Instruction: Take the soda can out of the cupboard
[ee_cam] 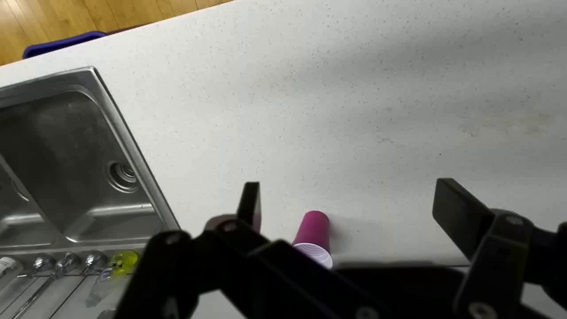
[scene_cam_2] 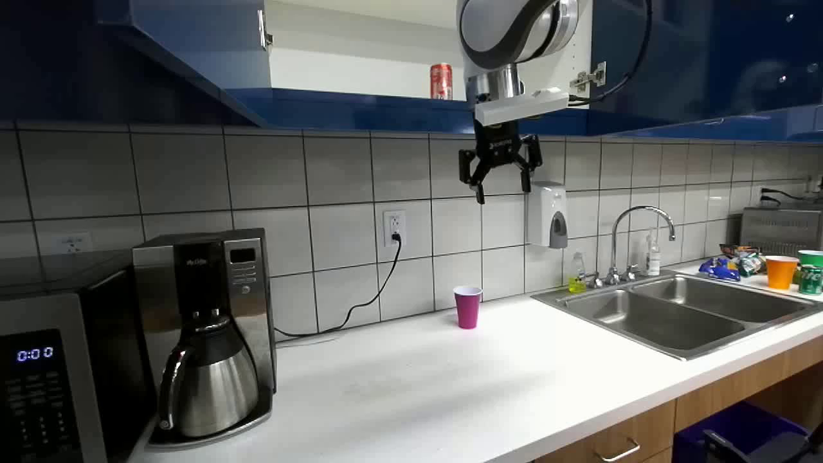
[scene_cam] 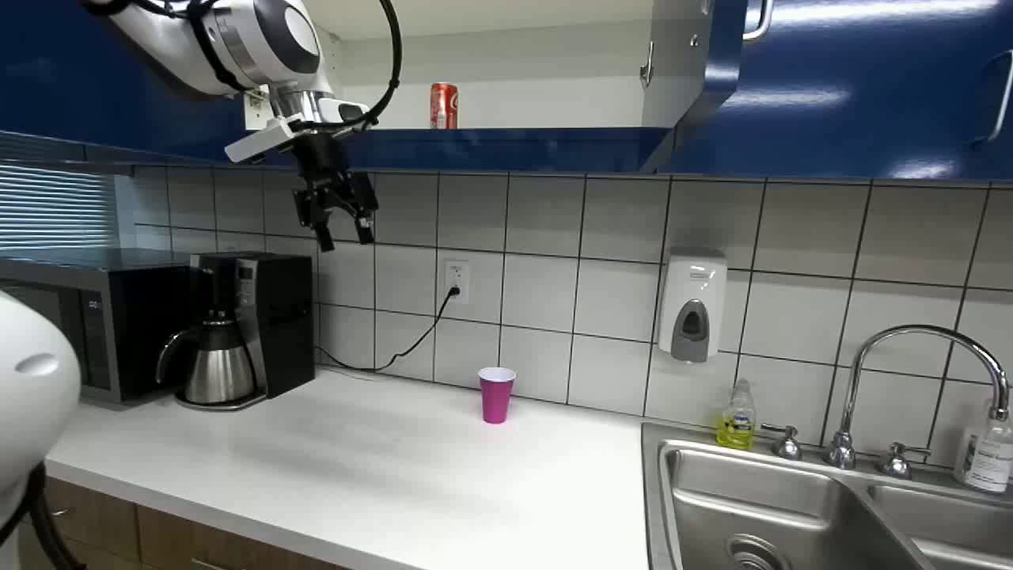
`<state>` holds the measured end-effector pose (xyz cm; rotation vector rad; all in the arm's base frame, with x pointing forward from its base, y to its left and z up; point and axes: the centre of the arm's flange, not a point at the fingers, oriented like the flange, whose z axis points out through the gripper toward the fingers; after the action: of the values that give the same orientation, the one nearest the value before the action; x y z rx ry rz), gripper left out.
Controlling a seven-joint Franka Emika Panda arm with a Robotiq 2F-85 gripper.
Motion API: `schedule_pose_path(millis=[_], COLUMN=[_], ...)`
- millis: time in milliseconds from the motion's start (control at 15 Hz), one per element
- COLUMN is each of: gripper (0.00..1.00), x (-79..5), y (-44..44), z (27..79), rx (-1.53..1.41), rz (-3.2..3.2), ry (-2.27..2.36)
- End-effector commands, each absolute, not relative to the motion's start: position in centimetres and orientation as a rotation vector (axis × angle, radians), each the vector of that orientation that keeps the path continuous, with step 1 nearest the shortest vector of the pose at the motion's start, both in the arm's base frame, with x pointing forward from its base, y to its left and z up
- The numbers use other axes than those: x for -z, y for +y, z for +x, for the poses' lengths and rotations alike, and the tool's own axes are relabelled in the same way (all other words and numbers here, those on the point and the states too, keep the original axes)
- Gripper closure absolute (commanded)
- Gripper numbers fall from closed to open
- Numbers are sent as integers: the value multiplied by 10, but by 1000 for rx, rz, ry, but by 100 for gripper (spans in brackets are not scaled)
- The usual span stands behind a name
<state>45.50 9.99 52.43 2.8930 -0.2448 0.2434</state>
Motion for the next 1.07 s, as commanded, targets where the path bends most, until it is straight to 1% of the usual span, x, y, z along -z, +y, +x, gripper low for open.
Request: schedule_pose_path(millis=[0, 533, 1000], gripper=[0, 0, 0], x=[-524, -540, -585], y=[100, 101, 102], z=[455, 463, 474], rx=[-243, -296, -408], rz=[2893, 2886, 2854], ry=[-245, -259, -268])
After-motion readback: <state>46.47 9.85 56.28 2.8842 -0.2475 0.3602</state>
